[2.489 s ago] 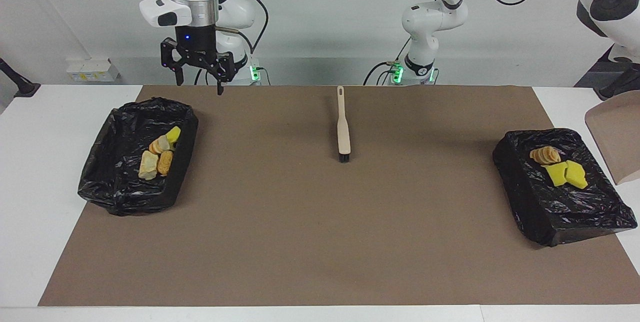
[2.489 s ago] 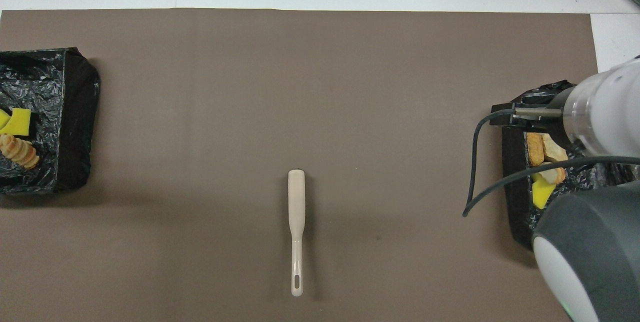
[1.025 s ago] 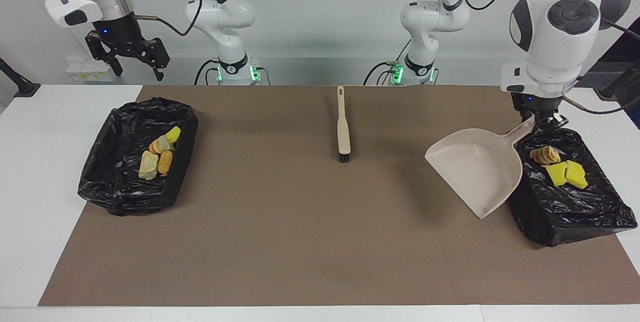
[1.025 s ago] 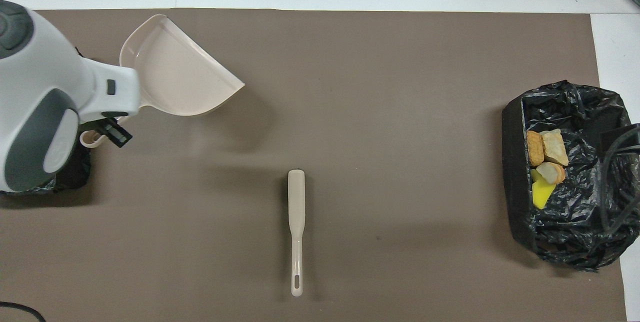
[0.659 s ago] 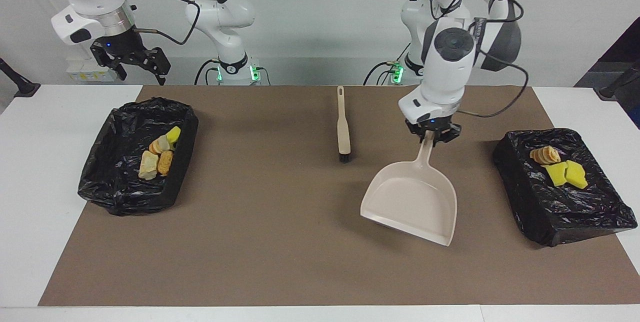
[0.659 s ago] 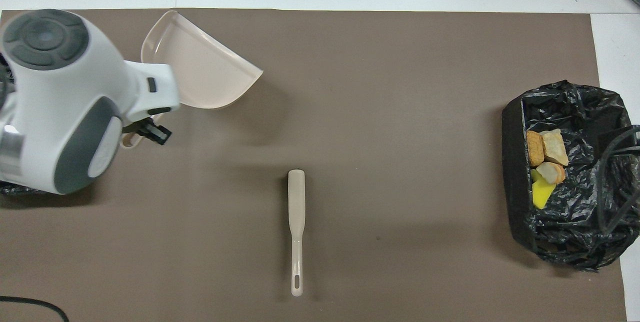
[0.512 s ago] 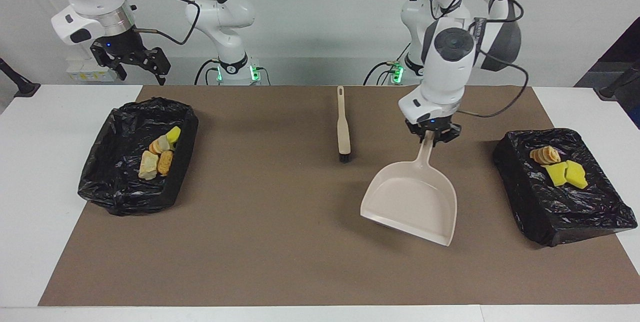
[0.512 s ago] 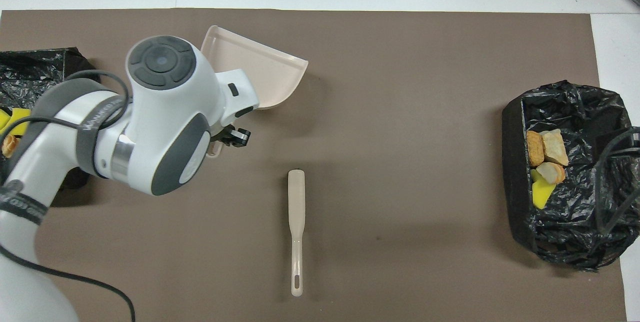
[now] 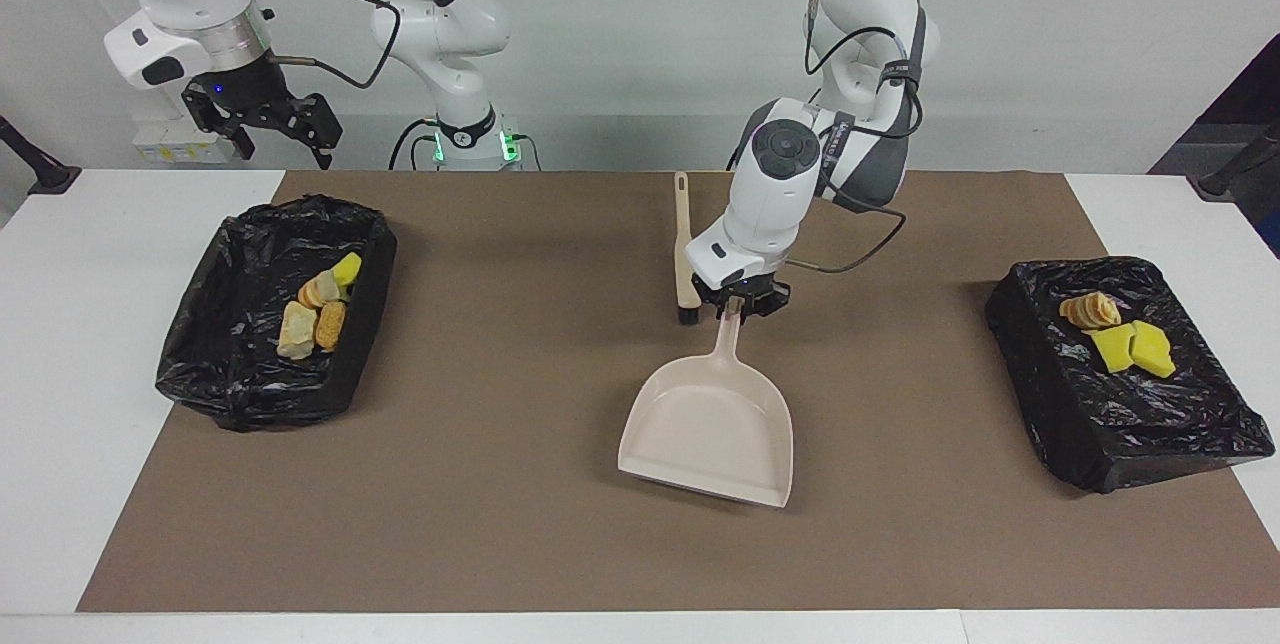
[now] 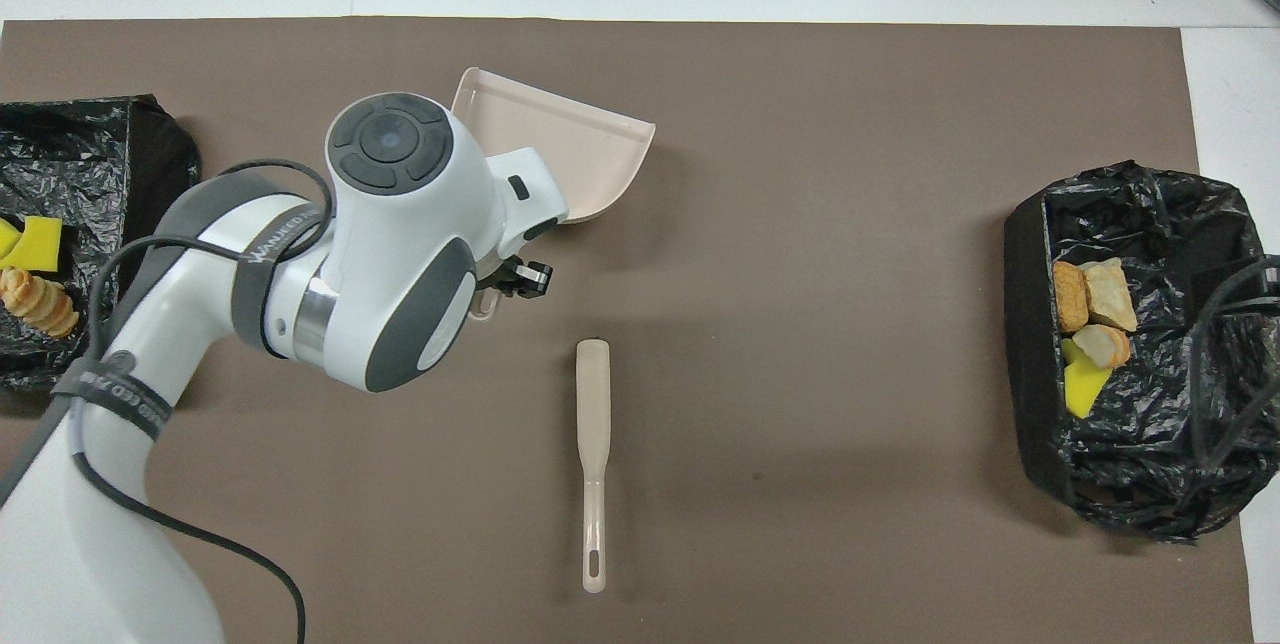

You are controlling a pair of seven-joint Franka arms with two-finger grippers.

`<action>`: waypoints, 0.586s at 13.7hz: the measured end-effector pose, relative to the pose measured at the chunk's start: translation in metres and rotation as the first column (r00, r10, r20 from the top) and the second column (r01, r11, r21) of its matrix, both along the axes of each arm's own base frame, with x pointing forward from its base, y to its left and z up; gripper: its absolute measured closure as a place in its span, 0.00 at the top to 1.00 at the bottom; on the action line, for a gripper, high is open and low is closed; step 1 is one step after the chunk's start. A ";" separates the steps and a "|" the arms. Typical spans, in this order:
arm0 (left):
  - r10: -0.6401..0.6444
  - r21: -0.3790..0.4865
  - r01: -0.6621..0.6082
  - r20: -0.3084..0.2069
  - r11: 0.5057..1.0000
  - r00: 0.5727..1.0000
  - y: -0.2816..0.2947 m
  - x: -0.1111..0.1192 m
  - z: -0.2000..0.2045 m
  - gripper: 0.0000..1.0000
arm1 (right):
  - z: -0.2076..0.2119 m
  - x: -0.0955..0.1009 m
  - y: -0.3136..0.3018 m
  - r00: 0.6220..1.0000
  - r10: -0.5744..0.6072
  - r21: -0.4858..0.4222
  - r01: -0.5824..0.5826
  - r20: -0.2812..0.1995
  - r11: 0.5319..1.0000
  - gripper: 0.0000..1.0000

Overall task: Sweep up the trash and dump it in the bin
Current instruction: 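Carry the dustpan back and set it on the table with the left gripper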

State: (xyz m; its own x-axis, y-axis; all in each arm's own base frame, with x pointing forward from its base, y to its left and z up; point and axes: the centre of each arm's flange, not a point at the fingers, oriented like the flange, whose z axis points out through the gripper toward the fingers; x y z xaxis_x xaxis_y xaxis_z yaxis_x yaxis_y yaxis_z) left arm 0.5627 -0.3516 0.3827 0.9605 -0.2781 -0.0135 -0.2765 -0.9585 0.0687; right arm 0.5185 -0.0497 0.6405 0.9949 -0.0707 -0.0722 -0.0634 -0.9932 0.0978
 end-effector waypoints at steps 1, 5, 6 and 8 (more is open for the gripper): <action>0.017 -0.008 -0.017 -0.003 1.000 1.000 -0.005 0.000 -0.007 0.32 | -0.001 0.000 0.001 1.000 0.001 0.000 -0.001 -0.001 1.000 1.00; 0.031 -0.006 -0.031 -0.007 1.000 0.999 -0.028 -0.010 -0.013 0.34 | -0.001 0.002 0.004 1.000 0.009 -0.001 -0.009 0.010 1.000 1.00; 0.037 -0.013 -0.037 0.007 0.999 0.999 -0.025 -0.006 -0.004 0.42 | -0.001 0.002 0.004 1.000 0.009 0.000 -0.009 0.009 1.000 1.00; 0.057 -0.020 -0.057 0.027 0.998 0.998 -0.012 -0.001 0.021 0.64 | -0.003 0.001 0.004 1.000 0.009 0.000 -0.009 0.004 1.000 1.00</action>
State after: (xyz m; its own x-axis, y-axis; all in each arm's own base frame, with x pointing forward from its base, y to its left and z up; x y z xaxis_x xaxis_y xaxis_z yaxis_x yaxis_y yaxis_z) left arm 0.5622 -0.3638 0.4039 0.9747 -0.2230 0.0177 -0.2237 -0.9713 0.0808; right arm 0.5199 -0.0458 0.6371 0.9957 -0.0619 -0.0685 -0.0551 -0.9937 0.0977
